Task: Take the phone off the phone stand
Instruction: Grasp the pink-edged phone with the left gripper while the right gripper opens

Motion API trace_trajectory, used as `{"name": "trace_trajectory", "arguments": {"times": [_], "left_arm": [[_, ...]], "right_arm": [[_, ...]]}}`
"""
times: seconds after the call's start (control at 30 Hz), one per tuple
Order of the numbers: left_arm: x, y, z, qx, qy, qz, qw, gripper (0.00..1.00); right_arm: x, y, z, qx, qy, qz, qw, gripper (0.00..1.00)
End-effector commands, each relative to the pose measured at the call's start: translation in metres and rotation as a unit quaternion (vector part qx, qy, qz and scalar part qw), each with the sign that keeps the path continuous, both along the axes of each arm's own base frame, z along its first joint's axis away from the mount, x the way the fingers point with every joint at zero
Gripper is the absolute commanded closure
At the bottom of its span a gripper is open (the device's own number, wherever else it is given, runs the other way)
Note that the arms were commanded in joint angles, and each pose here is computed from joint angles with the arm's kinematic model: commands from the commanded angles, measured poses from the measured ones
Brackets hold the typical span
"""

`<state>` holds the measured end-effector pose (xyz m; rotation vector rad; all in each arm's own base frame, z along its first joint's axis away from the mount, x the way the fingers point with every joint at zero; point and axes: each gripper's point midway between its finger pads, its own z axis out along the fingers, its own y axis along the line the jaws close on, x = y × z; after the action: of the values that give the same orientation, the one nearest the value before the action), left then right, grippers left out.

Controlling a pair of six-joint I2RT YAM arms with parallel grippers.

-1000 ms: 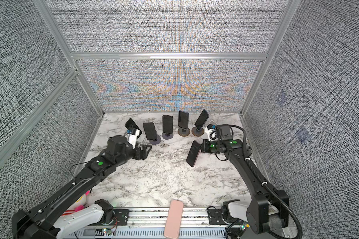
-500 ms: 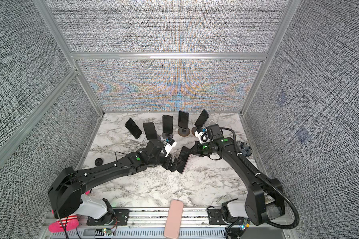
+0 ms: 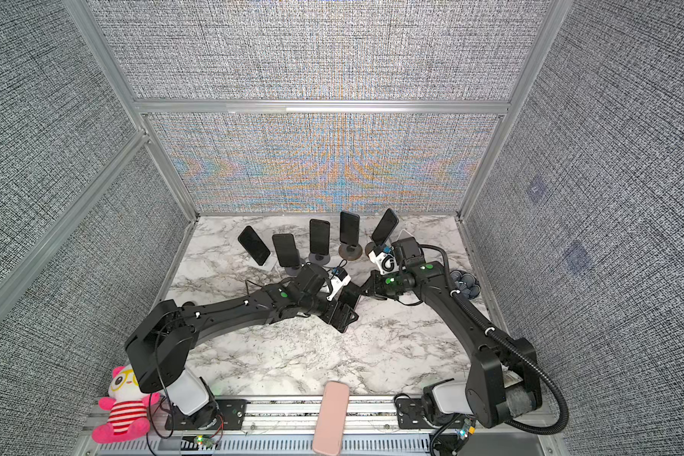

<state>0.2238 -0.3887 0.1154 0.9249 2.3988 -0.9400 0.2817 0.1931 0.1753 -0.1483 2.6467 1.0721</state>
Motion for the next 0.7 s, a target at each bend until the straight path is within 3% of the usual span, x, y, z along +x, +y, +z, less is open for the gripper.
{"name": "trace_trajectory", "arguments": {"times": [0.0, 0.33, 0.57, 0.6, 0.67], "left_arm": [[-0.001, 0.002, -0.002, 0.009, 0.002, -0.003, 1.000, 0.04], [0.005, 0.001, -0.006, 0.019, 0.000, 0.004, 1.000, 0.29], [0.007, 0.002, -0.008, 0.025, 0.003, 0.012, 1.000, 0.36], [0.008, 0.003, -0.008, 0.027, 0.004, 0.016, 1.000, 0.38], [0.010, 0.007, -0.009, 0.030, 0.005, 0.027, 0.999, 0.44]], "right_arm": [[0.000, 0.002, 0.006, 0.007, -0.010, 0.010, 1.000, 1.00], [0.003, 0.004, 0.003, 0.014, -0.013, 0.004, 1.000, 1.00], [0.005, 0.005, 0.001, 0.017, -0.012, 0.004, 1.000, 1.00], [0.006, 0.005, 0.003, 0.016, -0.016, 0.005, 1.000, 0.99], [0.007, 0.005, 0.007, 0.017, -0.028, 0.007, 0.999, 0.79]]}}
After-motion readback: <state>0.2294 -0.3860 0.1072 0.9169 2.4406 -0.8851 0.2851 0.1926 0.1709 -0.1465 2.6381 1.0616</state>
